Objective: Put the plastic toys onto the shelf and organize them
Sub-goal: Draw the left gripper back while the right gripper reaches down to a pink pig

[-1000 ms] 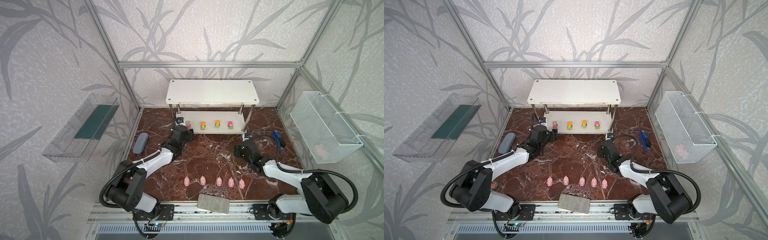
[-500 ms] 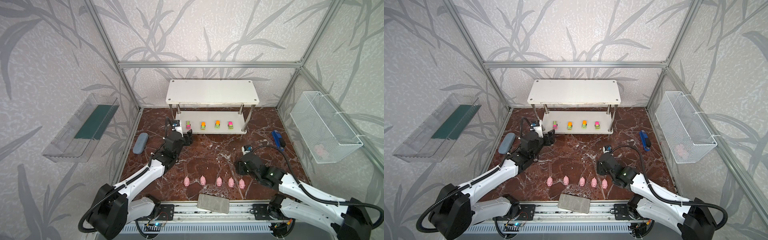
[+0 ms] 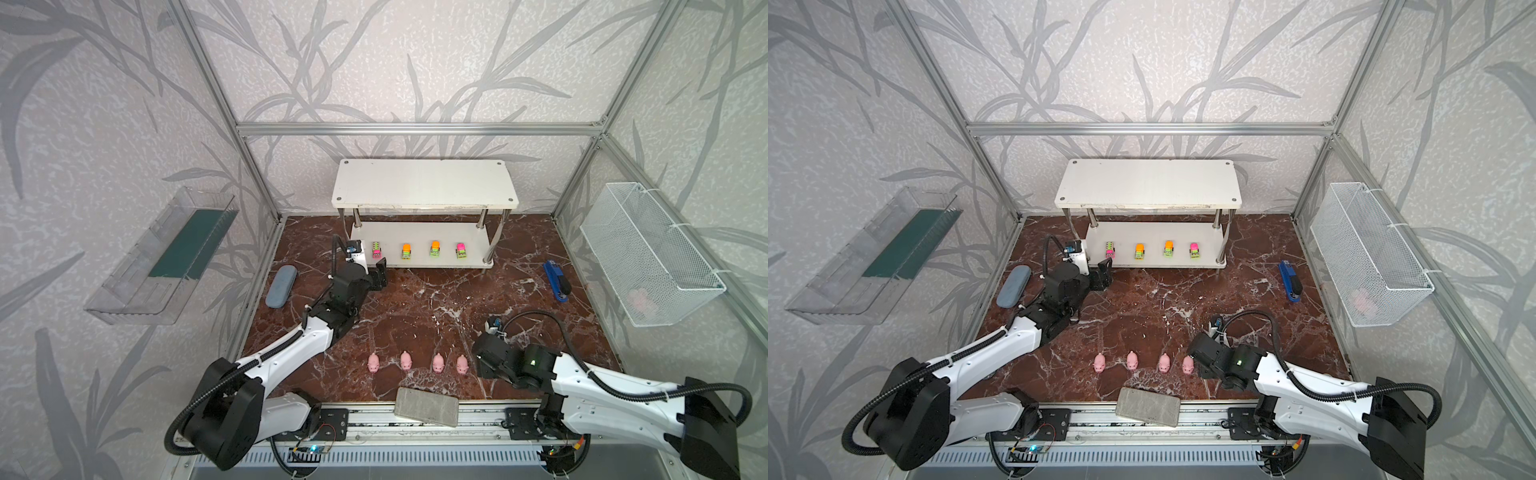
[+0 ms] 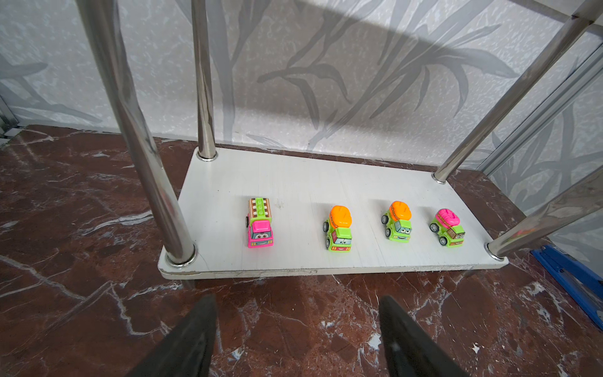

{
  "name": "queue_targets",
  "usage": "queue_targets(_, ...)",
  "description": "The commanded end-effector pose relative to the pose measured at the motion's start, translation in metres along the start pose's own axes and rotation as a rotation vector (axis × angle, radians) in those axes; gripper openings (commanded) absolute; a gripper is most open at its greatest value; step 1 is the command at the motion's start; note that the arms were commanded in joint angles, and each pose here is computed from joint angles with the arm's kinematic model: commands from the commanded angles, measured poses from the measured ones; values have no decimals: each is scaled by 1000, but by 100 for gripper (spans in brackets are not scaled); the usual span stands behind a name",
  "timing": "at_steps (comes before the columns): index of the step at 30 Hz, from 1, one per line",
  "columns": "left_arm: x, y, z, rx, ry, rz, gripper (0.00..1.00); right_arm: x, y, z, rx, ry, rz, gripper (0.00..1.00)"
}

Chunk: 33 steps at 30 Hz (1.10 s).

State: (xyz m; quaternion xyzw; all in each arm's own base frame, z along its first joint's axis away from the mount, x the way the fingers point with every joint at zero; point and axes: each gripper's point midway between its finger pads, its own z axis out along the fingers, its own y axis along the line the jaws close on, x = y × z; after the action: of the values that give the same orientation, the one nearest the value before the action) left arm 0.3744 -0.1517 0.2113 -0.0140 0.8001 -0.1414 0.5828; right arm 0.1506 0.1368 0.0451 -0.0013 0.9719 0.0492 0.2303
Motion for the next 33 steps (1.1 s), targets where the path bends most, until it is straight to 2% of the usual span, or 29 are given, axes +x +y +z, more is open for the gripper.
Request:
queue_targets(1,-5,-2,1,10,-23,-15,76,12,-5,6,23,22,21,64)
queue_targets(10,-3,-3,4,16,-18,-25,76,16,0,13,27,50,-4,60)
queue_targets(26,3,-2,11,11,-2,-28,76,16,4,18,14,47,-10,36)
queue_targets(33,4,-2,12,10,-1,-26,76,15,3,16,20,46,-10,30)
